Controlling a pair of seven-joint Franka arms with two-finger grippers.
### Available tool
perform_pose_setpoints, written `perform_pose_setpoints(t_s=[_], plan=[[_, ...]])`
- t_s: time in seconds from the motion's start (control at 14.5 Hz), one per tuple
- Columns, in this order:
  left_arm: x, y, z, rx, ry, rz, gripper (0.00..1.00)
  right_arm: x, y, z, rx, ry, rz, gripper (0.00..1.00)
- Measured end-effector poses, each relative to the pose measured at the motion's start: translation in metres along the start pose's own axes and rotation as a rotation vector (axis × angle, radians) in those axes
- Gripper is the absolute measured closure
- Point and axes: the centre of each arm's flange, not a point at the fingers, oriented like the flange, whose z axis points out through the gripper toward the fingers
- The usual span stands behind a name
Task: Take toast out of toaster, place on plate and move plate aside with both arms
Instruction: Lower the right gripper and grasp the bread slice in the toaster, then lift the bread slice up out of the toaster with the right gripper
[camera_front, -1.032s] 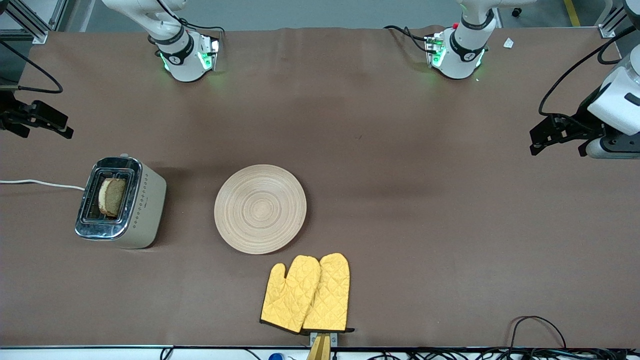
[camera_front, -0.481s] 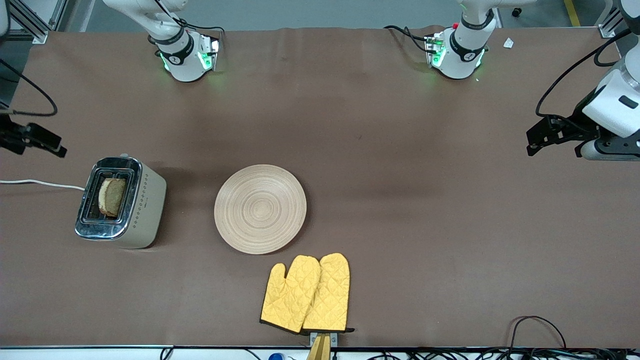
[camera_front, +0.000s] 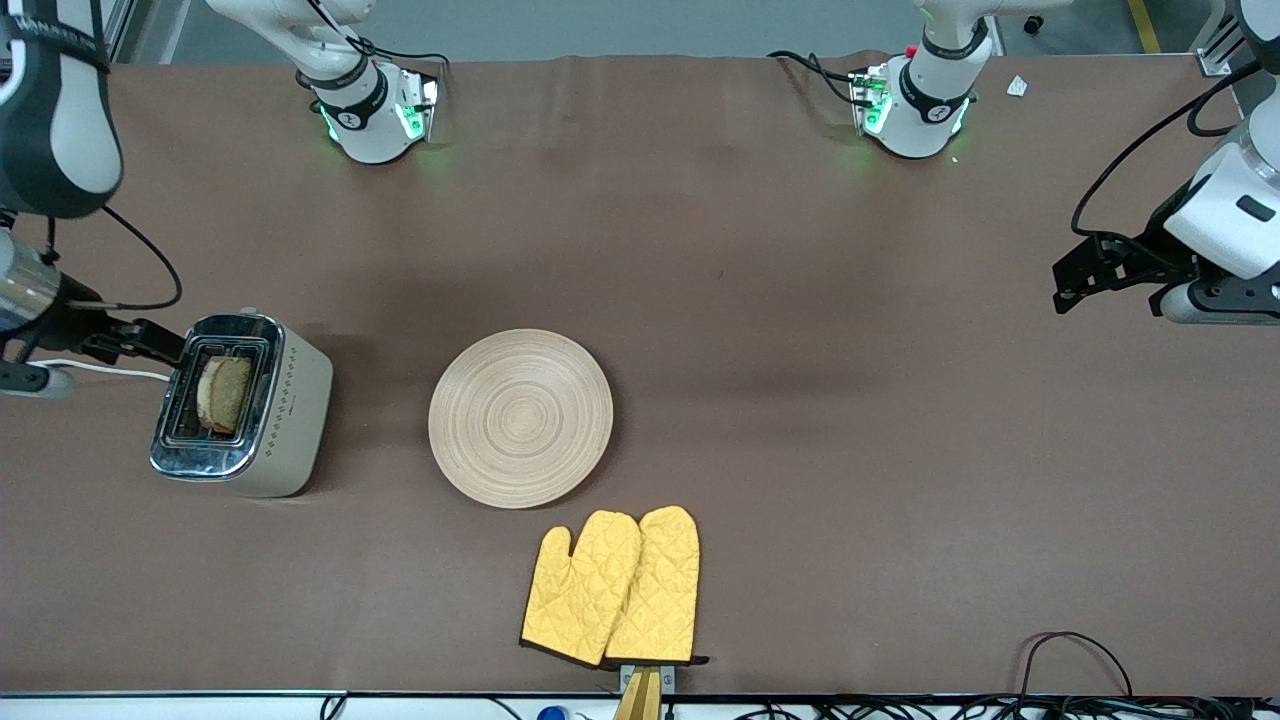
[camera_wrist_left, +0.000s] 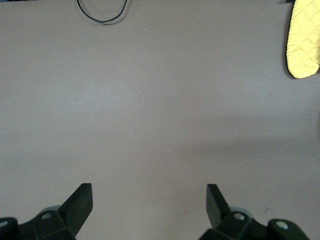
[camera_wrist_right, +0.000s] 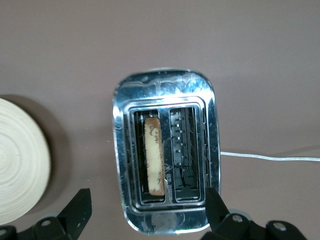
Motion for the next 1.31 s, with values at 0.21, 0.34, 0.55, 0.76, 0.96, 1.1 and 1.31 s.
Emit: perform_pose_setpoints(t_s=[0.21, 0.34, 0.55, 0.76, 0.96, 1.1, 1.31], plan=[[0.0, 0.0, 0.0, 0.0, 0.0, 0.0, 0.0, 0.002, 0.002, 0.053, -0.009, -0.033, -0.004, 0.0], [0.0, 0.0, 0.0, 0.0, 0.0, 0.0, 0.0, 0.002, 0.001, 0.079, -0.018, -0.054, -0.018, 0.0], [0.0, 0.0, 0.0, 0.0, 0.0, 0.0, 0.0, 0.004, -0.003, 0.091, -0.024, -0.062, -0.029, 0.13], [0.0, 0.0, 0.0, 0.0, 0.0, 0.0, 0.0, 0.004, -0.003, 0.091, -0.024, -0.061, -0.03, 0.47], [0.0, 0.0, 0.0, 0.0, 0.0, 0.0, 0.0, 0.004, -0.002, 0.092, -0.025, -0.062, -0.028, 0.78], [0.0, 0.0, 0.0, 0.0, 0.0, 0.0, 0.0, 0.006, -0.003, 0.087, -0.025, -0.061, -0.03, 0.88], [0.0, 0.0, 0.0, 0.0, 0.0, 0.0, 0.0, 0.014, -0.007, 0.057, -0.024, -0.075, -0.035, 0.88]])
